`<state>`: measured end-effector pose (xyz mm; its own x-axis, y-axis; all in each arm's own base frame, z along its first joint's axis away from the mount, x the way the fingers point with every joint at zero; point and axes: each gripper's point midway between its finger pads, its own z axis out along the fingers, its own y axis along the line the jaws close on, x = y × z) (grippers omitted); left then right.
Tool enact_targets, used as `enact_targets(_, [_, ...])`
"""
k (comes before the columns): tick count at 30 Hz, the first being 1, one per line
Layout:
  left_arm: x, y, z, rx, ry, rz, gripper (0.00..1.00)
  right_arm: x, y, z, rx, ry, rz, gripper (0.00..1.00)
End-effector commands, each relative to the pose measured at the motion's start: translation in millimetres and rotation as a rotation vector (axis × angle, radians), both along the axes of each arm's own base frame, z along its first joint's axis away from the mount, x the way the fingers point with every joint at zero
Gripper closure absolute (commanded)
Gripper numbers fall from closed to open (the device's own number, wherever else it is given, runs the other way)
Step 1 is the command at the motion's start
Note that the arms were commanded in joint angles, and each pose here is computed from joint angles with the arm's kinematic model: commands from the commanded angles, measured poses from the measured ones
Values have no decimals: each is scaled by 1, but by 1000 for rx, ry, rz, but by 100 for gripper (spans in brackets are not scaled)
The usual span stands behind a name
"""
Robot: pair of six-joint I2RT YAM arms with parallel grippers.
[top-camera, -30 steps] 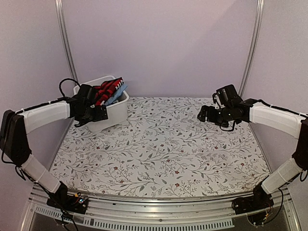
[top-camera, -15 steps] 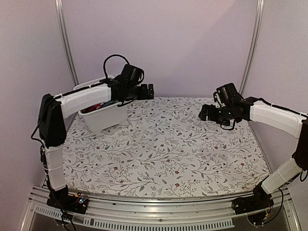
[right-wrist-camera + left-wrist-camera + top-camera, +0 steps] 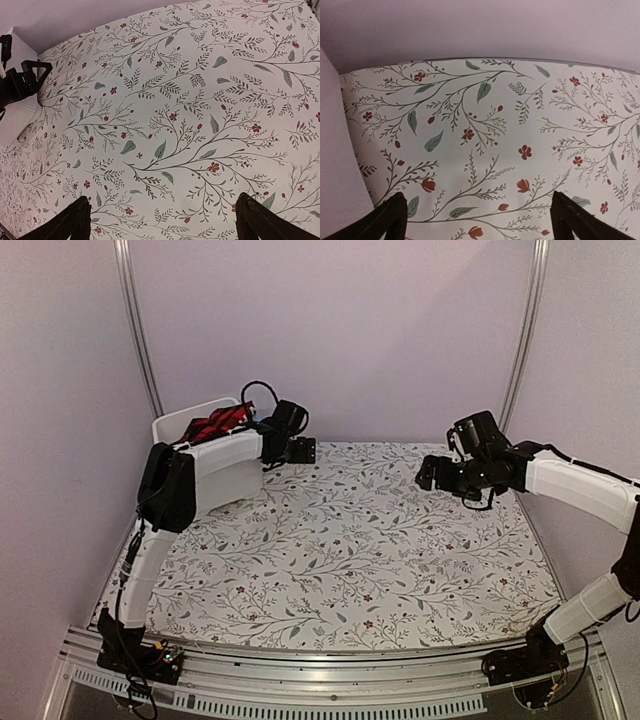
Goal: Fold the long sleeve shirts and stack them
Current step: Move the bin to the corner of the board.
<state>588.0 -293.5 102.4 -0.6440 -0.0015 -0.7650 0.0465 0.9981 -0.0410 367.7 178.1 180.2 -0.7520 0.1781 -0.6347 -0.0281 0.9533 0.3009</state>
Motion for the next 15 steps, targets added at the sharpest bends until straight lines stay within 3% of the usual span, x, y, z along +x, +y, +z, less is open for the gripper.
enact_targets(1, [-9,50,29,15,-33,91,0,-5,0,1,1,-12,9,1])
enact_targets(10, [-70,140,40,38,-11,211,0,-9,7,-9,20,0,27,1])
enact_targets(15, [-90,154,40,47,13,181,0,-7,10,-12,18,3,34,1])
